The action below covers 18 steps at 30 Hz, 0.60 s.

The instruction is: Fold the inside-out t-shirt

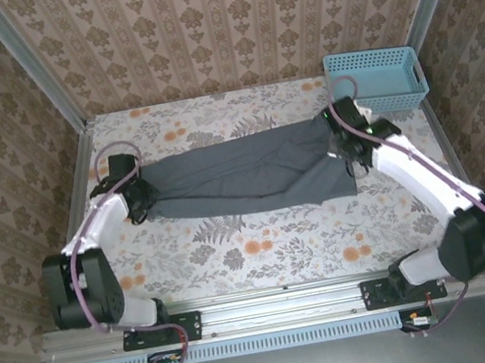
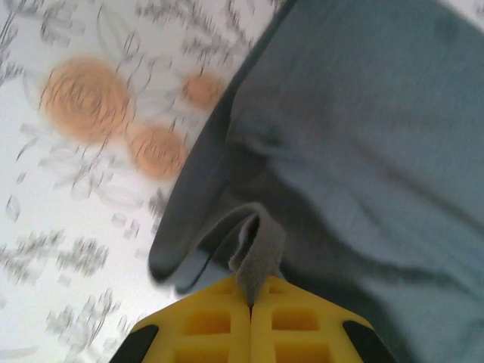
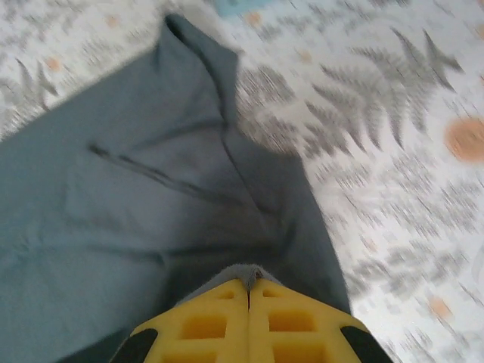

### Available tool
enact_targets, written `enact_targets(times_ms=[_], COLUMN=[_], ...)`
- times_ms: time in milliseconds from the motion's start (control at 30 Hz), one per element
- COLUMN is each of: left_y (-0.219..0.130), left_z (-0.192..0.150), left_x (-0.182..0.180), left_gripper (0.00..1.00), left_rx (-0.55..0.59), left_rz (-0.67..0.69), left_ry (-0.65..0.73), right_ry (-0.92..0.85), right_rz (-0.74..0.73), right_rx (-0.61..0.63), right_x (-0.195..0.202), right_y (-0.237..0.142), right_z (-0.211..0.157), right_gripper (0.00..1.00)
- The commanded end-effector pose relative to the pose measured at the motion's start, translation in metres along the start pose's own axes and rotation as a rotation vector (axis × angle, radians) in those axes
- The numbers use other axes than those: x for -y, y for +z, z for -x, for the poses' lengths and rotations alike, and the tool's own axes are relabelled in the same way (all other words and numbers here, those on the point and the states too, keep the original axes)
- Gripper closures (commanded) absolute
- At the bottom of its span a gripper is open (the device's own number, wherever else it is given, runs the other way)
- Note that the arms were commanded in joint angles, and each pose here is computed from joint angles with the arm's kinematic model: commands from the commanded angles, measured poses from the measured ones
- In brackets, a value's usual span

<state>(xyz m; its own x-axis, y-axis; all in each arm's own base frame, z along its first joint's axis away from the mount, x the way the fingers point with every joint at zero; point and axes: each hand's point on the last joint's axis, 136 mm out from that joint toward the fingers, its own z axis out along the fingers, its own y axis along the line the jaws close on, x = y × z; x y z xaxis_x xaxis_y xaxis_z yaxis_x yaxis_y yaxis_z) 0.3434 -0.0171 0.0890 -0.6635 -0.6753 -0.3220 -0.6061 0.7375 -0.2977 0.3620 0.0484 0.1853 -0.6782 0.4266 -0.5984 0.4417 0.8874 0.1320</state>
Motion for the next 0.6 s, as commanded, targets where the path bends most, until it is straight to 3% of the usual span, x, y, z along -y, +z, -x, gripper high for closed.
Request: enact_targets(times_ms=[0,200,433,500,567], left_y=[0.015,0.041,0.064,0.066,0.065], left_z=[0.021,0.041,0.053,0.056,0.061], left_x=[0.01,0.023,0.025,0.021,0.018], left_gripper=[1.0,0.96,0.89,0.82,0.71], left_rx=[0.005,-0.025,-0.059,-0.068,-0.062], left_rz=[-0.021,-0.001,0.059,0.077,0.08], left_ry=[-0.059,-0.073,-0.064,-0.069,-0.074], right_ry=[-0.047,-0.078,-0.104,-0.121,-0.134], right_rz=[-0.021,-0.066,-0.091,-0.096,-0.121], right_rx=[0.056,0.04,0.002,-0.007,-0.009], right_x=[-0.021,-0.054,-0.074,-0.079,-0.078], right_y=[0.023,0.068,0.116,0.124,0.128], right_z=[0.036,0.07,0.079,0.08,0.083], right_gripper=[0.99,0.99,0.97,0.91,0.76])
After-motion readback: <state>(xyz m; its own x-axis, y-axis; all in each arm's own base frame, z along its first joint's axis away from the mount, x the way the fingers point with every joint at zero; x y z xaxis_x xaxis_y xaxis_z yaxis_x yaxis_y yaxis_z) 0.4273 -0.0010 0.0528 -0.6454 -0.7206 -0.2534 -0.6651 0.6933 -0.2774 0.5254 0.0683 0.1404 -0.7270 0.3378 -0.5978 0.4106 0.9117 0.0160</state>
